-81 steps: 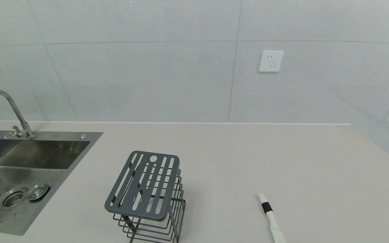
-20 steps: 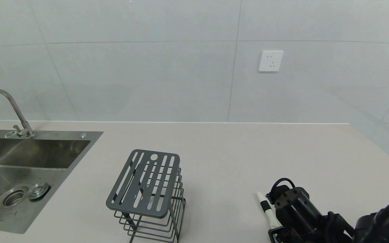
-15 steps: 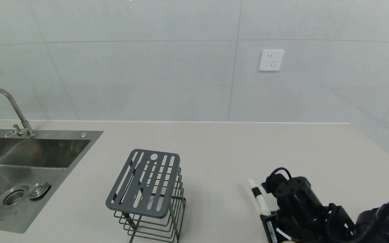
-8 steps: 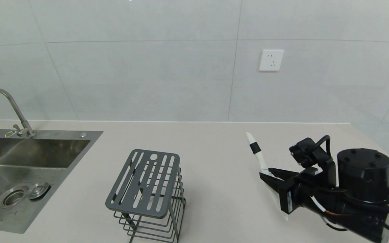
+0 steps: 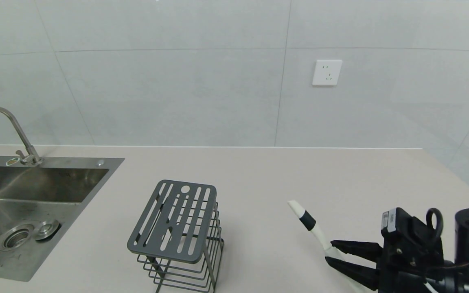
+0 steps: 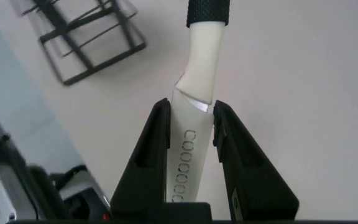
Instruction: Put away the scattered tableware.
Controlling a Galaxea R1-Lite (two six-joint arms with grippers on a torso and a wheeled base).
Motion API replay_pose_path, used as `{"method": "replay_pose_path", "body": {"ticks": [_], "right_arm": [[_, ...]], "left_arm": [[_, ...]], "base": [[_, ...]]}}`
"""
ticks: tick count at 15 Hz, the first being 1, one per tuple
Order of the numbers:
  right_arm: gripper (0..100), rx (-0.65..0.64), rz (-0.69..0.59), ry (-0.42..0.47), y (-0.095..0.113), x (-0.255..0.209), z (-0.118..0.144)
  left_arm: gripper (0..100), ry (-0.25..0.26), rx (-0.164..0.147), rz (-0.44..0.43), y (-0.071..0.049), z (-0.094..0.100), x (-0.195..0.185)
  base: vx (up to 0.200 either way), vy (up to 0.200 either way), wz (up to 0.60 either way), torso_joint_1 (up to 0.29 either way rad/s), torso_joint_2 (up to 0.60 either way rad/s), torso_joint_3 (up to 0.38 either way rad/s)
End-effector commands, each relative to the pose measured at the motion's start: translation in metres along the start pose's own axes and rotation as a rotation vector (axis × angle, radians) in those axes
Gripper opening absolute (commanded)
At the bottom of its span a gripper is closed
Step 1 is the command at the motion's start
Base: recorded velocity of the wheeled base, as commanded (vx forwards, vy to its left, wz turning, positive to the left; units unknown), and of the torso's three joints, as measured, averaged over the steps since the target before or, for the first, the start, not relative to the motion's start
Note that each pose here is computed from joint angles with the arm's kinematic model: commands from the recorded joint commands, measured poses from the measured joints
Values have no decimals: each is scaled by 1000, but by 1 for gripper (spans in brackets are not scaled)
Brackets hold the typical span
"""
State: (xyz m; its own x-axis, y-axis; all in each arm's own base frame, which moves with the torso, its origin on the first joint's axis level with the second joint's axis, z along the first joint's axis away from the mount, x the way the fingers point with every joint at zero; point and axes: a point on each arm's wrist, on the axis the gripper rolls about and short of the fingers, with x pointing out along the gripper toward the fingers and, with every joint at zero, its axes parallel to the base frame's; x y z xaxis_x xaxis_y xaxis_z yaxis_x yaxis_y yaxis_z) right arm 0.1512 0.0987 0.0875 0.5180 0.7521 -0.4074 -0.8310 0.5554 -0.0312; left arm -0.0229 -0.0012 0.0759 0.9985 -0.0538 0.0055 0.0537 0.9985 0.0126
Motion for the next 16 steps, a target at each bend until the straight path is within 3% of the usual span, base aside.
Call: {"method": "replay_pose_path", "body": {"ticks": [1,3,6,9,11,13,16], "right_arm": [[0,-78,92,-31,-1,-8,-3],[0,-169,200,-54,2,-13,-9],[0,-184,195,-56,-1,-16,-9],[0,-295,236,-158,-8,2,23],[0,-285,253,-123,-11,15,30],[0,-257,176,-30,-12,15,20],[0,-287,143,-42,-7,3,20]], "left_arm": [[100,1,0,0,0,0,0],[100,1,0,0,0,0,0],[100,1,4,0,0,0,0],[100,1,4,-1,0,0,0],[100,1,4,-4,0,0,0],[100,1,4,-6,0,0,0],[100,1,4,-20,0,0,0]], "base": [[0,0,0,0,0,0],[0,0,0,0,0,0],[0,0,0,0,0,0],[0,0,0,0,0,0],[0,0,0,0,0,0],[0,0,0,0,0,0],[0,0,0,0,0,0]]}}
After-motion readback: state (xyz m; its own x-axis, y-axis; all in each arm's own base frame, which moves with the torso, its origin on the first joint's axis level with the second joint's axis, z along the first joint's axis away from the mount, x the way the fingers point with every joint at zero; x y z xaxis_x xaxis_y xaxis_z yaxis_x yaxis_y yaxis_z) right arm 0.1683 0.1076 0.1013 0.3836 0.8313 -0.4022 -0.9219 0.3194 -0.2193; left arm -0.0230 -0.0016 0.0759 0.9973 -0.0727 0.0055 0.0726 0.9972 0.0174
